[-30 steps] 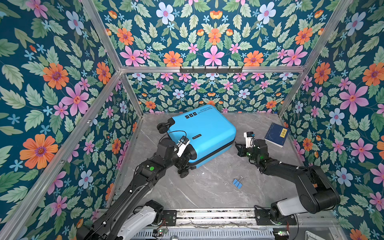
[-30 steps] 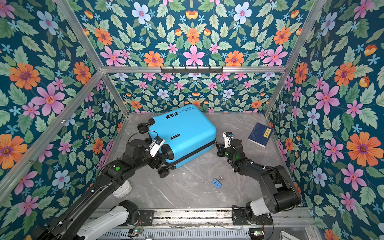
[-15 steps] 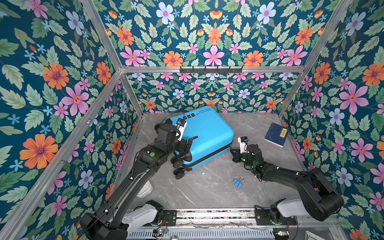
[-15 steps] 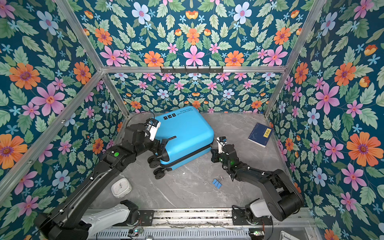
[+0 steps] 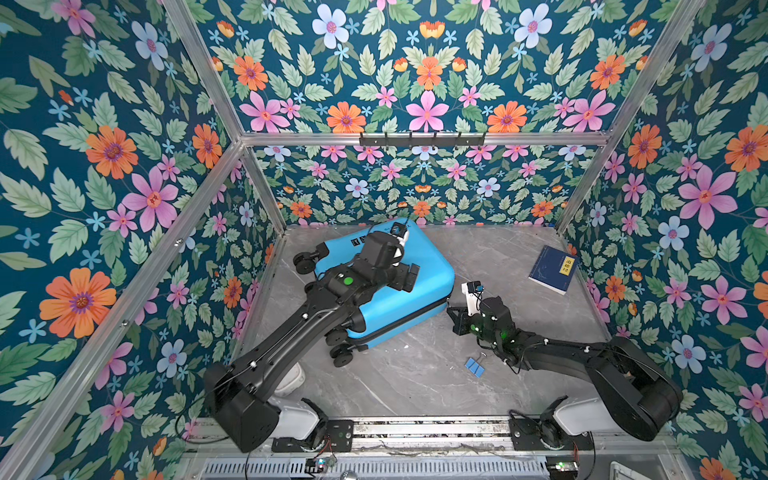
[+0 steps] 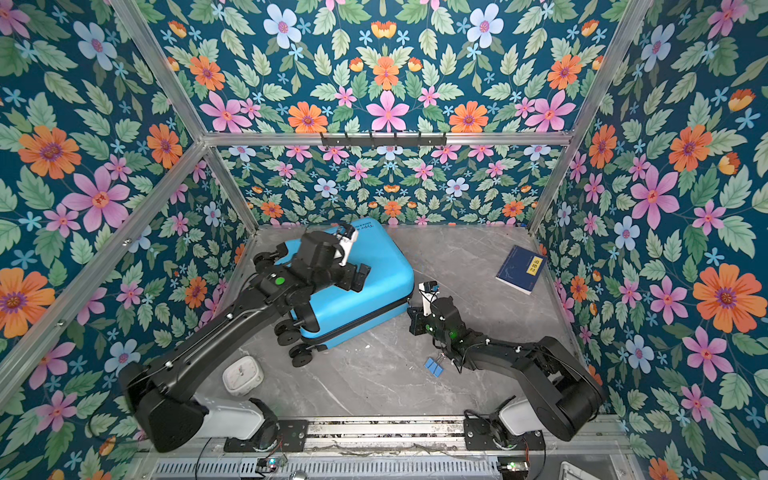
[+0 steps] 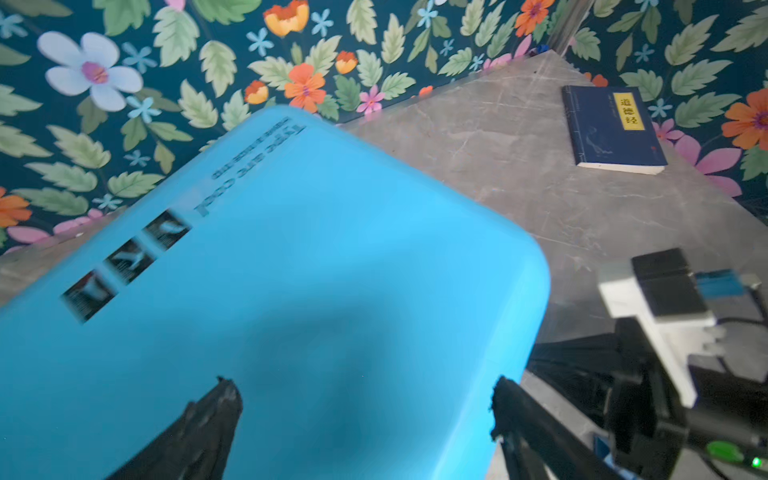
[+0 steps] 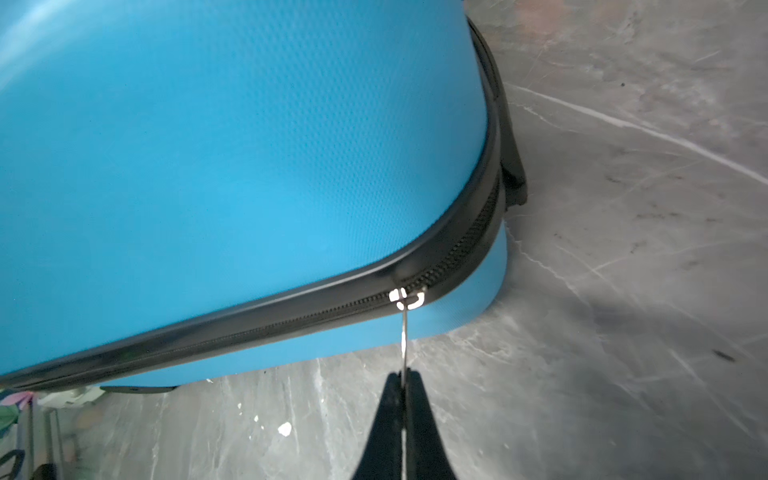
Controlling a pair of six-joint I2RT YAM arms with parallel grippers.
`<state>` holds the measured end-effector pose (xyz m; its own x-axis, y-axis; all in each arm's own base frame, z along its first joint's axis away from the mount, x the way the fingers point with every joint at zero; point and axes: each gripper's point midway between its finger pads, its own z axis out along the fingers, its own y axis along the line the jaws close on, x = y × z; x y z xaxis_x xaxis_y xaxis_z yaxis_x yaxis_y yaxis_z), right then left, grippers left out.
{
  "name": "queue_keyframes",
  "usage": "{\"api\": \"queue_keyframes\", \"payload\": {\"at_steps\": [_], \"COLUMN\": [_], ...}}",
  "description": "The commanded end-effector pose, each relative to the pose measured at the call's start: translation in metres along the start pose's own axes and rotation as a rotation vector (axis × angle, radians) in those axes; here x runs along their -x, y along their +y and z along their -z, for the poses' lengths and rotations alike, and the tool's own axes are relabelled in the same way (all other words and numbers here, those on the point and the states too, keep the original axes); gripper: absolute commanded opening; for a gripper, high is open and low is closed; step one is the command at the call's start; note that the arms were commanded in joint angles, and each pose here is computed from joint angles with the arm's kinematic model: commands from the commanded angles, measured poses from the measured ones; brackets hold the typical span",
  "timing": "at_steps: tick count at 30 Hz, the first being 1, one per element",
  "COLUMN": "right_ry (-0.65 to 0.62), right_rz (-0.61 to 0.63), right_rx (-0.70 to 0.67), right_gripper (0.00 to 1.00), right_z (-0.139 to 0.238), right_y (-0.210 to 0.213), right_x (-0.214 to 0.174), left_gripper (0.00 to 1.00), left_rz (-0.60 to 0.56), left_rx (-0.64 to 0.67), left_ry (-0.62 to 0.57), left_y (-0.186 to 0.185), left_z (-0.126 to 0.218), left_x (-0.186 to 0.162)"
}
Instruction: Pack the luggage
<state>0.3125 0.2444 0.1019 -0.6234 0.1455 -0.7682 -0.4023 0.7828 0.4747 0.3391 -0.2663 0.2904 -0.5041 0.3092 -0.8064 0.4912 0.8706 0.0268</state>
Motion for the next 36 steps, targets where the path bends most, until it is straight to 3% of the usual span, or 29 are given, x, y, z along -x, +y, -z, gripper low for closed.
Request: {"api": "queue_keyframes", "payload": {"at_steps": [1,9,15,18,21,25,36], "right_ry": [-0.026,-0.032,-0.061,-0.082,-0.098,-0.126,-0.196], "right_rz": [-0.035,-0.039,-0.047,-0.04,-0.037,-0.08,-0.149], "right_rx": [0.026,0.001,-0.022,-0.041,-0.056,-0.063,-0.092], "right_gripper": [0.0,0.0,0.0,0.0,0.0,0.0,0.0], "right_z": [-0.005,-0.01,-0.011,-0.01,-0.012,-0.013,-0.012], "right_y": [0.006,-0.001,-0.007,-0.01,-0.015,-0.028,-0.057], "right_x": [0.003,0.0,0.002,0.005,0.012,0.025,0.06], "left_gripper": [0.98,1.0,0.98,0.9,0.71,0.59,0.46], "left_rz": [-0.008,-0.08,-0.135,-0.17,-0.193,-0.219,-0.24], "left_rx": [0.068,0.132,0.135,0.154,0.162,0.167,0.138], "left_ry": [0.033,0.151,0.274,0.34,0.401,0.462,0.495], "left_y": [-0.006,-0.045,-0.064,-0.063,-0.061,-0.06,-0.063], "left_z": [-0.022,-0.095,-0.133,-0.14,-0.143,-0.142,-0.14], "left_x": [0.008,0.018,-0.003,-0.018,-0.033,-0.05,-0.062]}}
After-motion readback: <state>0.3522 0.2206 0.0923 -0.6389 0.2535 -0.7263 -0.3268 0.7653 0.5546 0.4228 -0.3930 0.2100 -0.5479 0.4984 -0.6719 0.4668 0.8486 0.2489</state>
